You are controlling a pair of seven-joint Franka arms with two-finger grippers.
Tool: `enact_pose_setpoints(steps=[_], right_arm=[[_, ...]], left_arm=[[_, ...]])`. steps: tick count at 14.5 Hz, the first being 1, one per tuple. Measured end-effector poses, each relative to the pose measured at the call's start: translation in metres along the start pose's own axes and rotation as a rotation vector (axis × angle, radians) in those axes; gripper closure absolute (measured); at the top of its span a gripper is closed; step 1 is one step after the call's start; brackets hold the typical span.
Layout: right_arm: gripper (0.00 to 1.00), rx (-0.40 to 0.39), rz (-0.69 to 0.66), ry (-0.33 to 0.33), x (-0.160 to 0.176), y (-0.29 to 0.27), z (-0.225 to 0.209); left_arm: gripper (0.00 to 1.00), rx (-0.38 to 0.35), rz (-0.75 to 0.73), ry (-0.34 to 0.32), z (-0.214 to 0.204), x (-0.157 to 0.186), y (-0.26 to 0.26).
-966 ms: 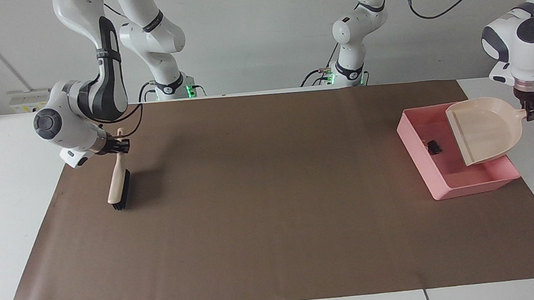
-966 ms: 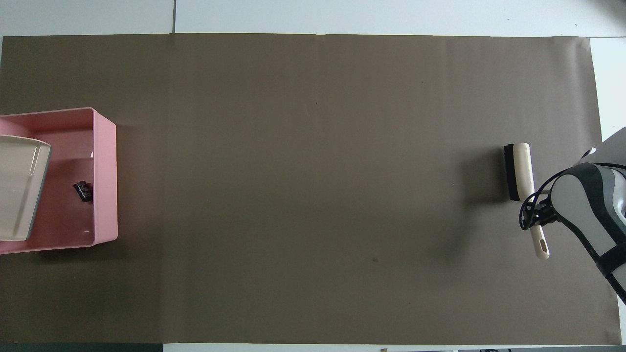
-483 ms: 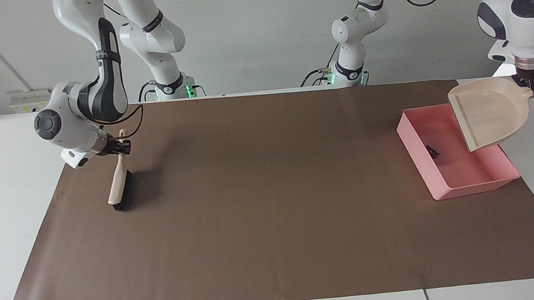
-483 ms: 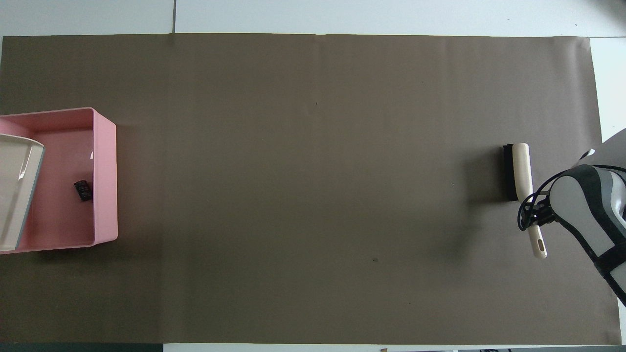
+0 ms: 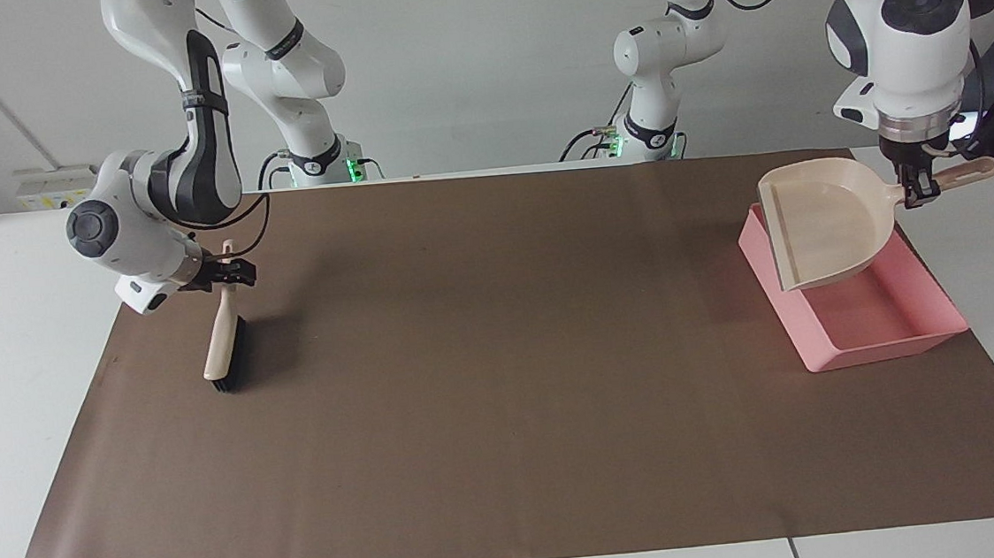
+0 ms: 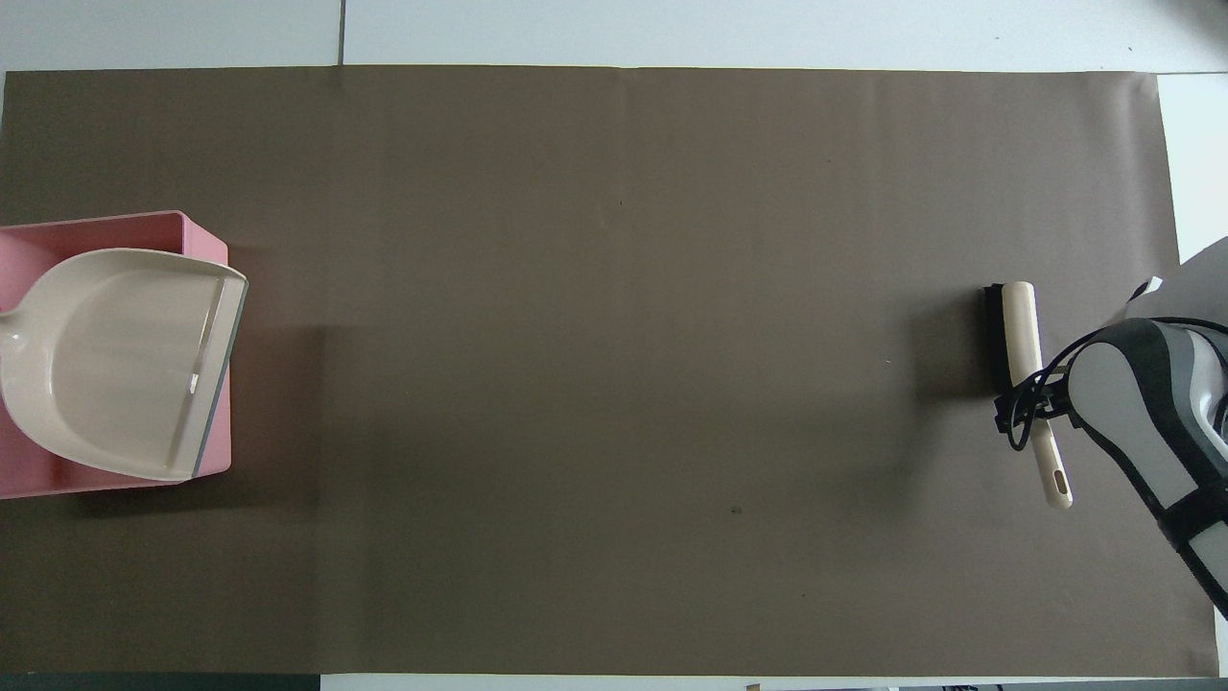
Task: Clean e-waste and dump in bin
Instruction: 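Bring the dustpan back onto the table with the left gripper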
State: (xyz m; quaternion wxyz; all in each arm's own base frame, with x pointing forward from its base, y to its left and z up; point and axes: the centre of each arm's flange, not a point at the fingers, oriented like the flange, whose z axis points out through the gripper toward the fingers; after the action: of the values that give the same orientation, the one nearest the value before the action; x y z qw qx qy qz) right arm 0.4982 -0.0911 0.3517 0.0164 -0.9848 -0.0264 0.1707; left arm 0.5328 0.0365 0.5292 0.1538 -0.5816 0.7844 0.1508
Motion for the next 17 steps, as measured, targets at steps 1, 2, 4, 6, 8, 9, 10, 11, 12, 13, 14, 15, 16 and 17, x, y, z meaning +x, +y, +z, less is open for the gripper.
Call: enact_pose_setpoints(steps=[1,2,4,6,8,9,10,11,12,13,14,15,16,17], right_arm=[[0.00,-0.016,-0.006,0.036,0.002,-0.011,-0.018],[0.00,-0.032,-0.003,0.080,0.004,-0.022,-0.040],[0.00,-0.058,-0.006,0.182,0.006,-0.041,-0.091],[0.00,-0.078,-0.015,0.275,0.006,-0.050,-0.138],[0.00,-0.096,-0.012,0.348,0.004,-0.048,-0.178],[0.00,-0.100,-0.001,0.371,0.002,-0.047,-0.194],[0.00,-0.100,0.018,0.389,-0.002,-0.046,-0.208],[0.00,-0.097,0.046,0.400,-0.006,-0.046,-0.222],[0.00,-0.090,0.084,0.407,-0.011,-0.047,-0.236],[0.00,-0.082,0.128,0.409,-0.019,-0.048,-0.252],[0.00,-0.073,0.171,0.411,-0.027,-0.049,-0.267],[0.00,-0.065,0.209,0.410,-0.037,-0.049,-0.282],[0.00,-0.058,0.242,0.402,-0.045,-0.050,-0.293],[0.00,-0.052,0.273,0.389,-0.051,-0.050,-0.298]], left_arm=[[0.68,0.002,-0.006,0.029,0.000,0.021,-0.002],[0.68,-0.002,-0.018,0.051,0.001,0.042,-0.002],[0.68,-0.011,-0.033,0.087,0.005,0.091,-0.002],[0.68,0.005,-0.046,0.108,0.014,0.144,-0.003],[0.68,0.037,-0.061,0.123,0.027,0.192,0.000],[0.68,0.045,-0.065,0.131,0.034,0.211,0.002],[0.68,0.049,-0.072,0.138,0.041,0.228,0.004],[0.68,0.052,-0.081,0.145,0.046,0.244,0.003],[0.68,0.055,-0.092,0.152,0.050,0.259,0.001],[0.68,0.055,-0.101,0.158,0.054,0.272,-0.001],[0.68,0.055,-0.105,0.164,0.058,0.282,-0.003],[0.68,0.055,-0.106,0.168,0.062,0.287,-0.005],[0.68,0.055,-0.107,0.171,0.065,0.289,-0.006],[0.68,0.052,-0.107,0.172,0.067,0.289,-0.006]])
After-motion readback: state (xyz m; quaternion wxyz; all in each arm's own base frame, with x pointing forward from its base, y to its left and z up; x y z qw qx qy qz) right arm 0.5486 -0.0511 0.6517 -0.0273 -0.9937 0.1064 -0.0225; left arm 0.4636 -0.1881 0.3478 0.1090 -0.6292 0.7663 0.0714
